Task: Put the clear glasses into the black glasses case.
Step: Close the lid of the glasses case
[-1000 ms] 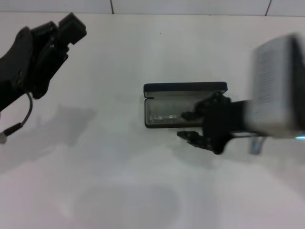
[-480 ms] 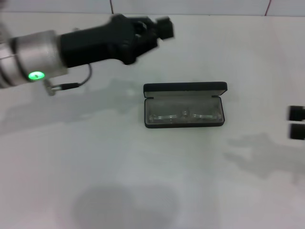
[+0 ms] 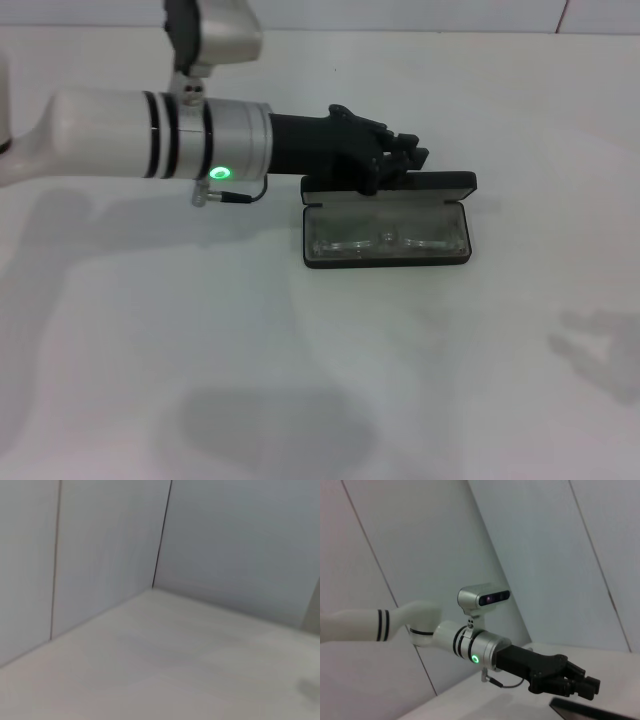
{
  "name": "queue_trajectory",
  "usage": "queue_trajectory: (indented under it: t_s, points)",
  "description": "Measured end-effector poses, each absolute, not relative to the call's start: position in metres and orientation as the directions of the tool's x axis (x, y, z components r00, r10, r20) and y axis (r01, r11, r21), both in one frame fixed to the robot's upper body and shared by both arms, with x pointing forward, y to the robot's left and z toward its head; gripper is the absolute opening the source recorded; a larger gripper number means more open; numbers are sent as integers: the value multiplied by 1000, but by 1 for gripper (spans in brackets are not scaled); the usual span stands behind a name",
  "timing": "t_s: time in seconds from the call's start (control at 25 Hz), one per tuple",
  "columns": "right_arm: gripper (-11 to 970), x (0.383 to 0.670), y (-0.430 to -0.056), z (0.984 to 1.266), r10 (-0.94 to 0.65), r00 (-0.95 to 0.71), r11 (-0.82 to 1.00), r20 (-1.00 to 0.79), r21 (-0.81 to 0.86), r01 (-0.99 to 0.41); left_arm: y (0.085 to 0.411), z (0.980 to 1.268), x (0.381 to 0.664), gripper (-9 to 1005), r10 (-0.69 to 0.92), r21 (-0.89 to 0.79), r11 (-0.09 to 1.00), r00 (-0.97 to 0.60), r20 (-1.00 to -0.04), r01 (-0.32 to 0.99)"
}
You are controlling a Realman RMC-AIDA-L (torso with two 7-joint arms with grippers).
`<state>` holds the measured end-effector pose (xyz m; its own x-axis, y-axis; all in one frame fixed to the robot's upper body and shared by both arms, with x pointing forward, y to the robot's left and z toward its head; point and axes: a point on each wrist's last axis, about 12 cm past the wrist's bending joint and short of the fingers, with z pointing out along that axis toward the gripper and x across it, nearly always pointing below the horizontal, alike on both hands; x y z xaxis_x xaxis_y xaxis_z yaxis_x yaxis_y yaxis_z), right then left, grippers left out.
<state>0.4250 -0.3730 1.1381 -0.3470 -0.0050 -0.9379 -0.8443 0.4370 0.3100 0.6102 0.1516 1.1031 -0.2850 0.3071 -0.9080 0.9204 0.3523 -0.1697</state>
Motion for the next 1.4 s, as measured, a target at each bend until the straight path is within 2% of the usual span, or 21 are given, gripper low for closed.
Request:
queue_trajectory:
  t_s: [0.2, 0.72, 1.04, 1.4]
  points:
    - [323, 427, -372, 1134, -19, -365, 441, -931, 320, -838, 144, 1100, 610, 175, 333, -155, 367, -285, -899, 917]
    - [327, 441, -367, 1128, -10, -354, 447, -935, 312, -838, 152, 1090, 610, 166, 376, -160, 404, -323, -869, 901]
    - [329, 444, -365, 1124, -1, -345, 447, -939, 308, -840, 150, 1088, 606, 164, 390, -186, 386, -343, -855, 904]
    - [332, 443, -366, 1125, 0, -343, 447, -939, 307, -840, 150, 1092, 596, 163, 384, -244, 309, -356, -852, 919]
